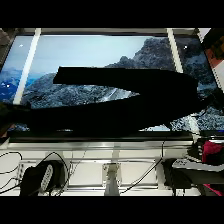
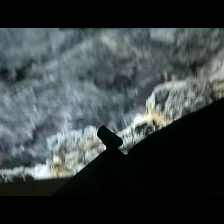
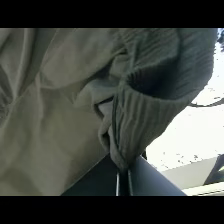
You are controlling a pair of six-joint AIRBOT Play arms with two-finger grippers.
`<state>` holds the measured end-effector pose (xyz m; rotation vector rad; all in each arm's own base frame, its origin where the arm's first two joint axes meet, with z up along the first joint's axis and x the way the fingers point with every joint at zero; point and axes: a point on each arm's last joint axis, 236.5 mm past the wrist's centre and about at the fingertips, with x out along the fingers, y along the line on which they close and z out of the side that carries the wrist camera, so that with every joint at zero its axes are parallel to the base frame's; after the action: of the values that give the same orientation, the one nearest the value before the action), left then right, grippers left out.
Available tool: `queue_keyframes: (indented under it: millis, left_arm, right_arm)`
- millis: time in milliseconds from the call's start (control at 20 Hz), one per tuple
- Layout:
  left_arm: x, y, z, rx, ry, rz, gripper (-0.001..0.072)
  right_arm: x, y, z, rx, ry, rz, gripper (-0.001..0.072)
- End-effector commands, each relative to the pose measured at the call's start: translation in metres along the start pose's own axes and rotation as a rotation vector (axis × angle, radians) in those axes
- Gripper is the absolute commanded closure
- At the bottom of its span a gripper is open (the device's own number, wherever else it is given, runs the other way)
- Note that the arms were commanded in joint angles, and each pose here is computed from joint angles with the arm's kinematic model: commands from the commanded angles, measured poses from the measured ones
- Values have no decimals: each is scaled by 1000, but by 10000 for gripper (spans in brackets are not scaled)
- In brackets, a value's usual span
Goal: Fold the clothes and pants, and hang the long-sleeved shirts on hangers.
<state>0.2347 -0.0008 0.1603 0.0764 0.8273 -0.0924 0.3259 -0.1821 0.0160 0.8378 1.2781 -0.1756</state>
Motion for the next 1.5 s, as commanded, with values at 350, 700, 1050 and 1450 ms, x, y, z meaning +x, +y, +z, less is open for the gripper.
queue_keyframes:
  millis: [350, 700, 1050, 1450]
  left_arm:
    - [195, 52, -1, -108, -15, 92, 705]
    - [298, 84, 67, -395, -291, 130, 703]
    - [297, 56, 101, -353, -381, 97, 334]
    - [254, 28, 38, -372, -21, -62, 705]
  right_arm:
    - [8, 16, 15, -38, -58, -8, 693]
    - [0, 2, 71, 174, -301, -38, 693]
    - [31, 1, 68, 175, -232, -50, 693]
    - [37, 4, 61, 98, -195, -69, 694]
